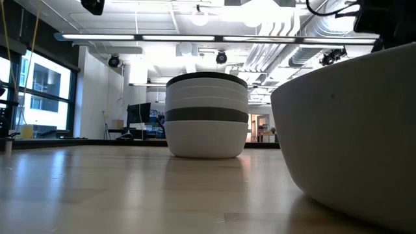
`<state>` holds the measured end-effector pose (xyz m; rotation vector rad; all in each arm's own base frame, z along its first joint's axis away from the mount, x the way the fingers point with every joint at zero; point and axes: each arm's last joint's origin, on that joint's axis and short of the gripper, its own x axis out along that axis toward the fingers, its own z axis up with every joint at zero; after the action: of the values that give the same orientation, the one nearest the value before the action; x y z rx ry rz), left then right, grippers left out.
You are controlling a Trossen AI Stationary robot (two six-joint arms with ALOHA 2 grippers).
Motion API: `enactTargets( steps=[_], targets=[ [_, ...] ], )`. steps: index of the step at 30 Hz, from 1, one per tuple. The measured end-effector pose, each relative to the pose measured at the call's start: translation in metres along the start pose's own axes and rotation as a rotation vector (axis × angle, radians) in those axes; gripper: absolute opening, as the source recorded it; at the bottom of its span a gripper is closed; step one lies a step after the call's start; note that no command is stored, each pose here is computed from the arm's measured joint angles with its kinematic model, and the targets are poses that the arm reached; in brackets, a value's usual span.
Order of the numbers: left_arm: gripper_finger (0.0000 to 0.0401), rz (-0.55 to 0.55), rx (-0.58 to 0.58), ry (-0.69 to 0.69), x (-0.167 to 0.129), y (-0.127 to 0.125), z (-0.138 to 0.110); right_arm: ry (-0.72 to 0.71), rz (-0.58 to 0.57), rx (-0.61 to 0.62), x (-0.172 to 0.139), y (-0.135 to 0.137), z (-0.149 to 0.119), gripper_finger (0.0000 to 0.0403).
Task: Nest bowls inside each other
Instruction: Stack the white bowl on top of the black bowl
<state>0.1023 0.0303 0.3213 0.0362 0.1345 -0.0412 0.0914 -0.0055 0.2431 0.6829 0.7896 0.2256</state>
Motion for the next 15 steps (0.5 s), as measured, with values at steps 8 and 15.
enactTargets(
  steps=[8,15],
  targets=[
    [0.0216,0.002,-0.001,0.001,0.0,0.0,0.0,0.127,-0.117,0.101,0.004,-0.003,-0.014,0.0149],
    [0.0216,0.003,0.007,0.0,0.0,0.0,0.0,0.172,-0.153,0.117,0.016,-0.002,-0.009,0.0149]
  ],
)
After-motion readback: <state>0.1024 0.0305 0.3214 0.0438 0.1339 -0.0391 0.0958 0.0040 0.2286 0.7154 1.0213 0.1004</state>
